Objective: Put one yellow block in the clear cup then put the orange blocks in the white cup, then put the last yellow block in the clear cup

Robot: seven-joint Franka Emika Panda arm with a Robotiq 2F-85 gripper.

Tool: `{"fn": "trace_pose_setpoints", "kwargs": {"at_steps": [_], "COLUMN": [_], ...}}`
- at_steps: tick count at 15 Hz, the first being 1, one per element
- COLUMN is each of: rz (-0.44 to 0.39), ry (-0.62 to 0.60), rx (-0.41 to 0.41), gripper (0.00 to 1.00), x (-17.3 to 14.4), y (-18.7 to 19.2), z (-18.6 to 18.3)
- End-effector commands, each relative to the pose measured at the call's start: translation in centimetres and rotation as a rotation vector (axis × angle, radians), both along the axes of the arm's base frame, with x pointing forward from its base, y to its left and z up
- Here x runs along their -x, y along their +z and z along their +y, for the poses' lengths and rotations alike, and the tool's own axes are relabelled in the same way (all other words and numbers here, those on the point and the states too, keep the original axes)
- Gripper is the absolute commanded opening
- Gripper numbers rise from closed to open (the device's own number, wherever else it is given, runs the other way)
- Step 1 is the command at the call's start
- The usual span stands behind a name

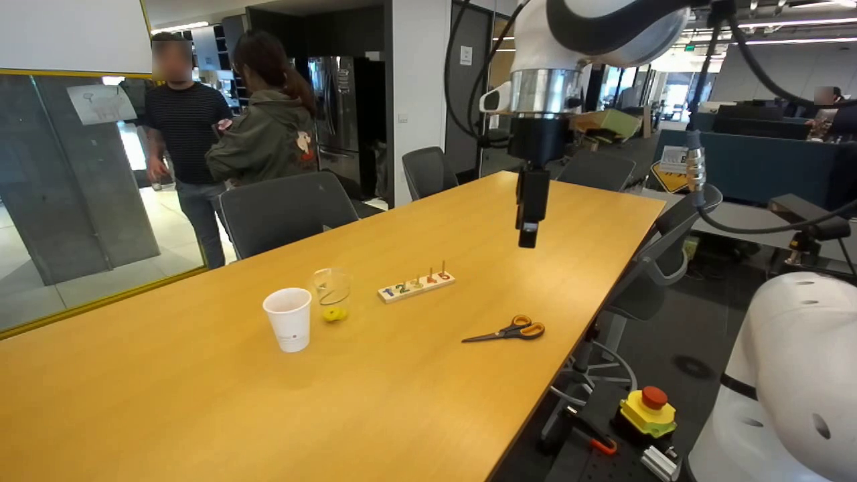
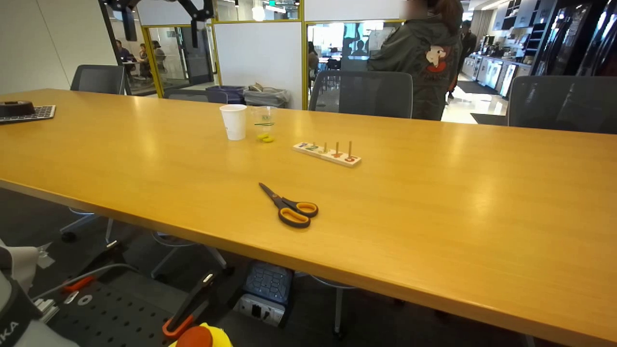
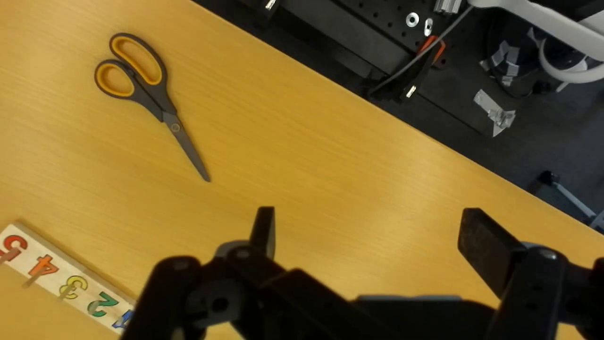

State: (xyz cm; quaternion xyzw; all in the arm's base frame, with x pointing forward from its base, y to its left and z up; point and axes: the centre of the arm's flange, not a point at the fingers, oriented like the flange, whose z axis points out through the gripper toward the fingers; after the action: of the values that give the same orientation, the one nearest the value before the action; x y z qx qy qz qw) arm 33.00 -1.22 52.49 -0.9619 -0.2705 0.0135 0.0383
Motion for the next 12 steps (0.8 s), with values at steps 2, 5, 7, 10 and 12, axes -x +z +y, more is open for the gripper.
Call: {"fn": "trace_pose_setpoints", "kwargs": {"at_steps": [2, 5, 7, 10, 12], "rz": [-0.106, -0.128, -0.131, -0.102, -0.1], "ry": [-0.171, -0.263, -0.306, -0.297, -0.314], "rx": [-0.02, 0.003, 0.007, -0.001, 0.01], "gripper": [1.0, 1.0, 1.0, 1.0, 1.0], "x": [3.5, 4.3, 4.8, 4.1, 4.4], "y": [2.8, 3.3, 3.2, 2.9, 2.6], "z": [-2.4, -3.2, -3.7, -4.0, -4.3]}}
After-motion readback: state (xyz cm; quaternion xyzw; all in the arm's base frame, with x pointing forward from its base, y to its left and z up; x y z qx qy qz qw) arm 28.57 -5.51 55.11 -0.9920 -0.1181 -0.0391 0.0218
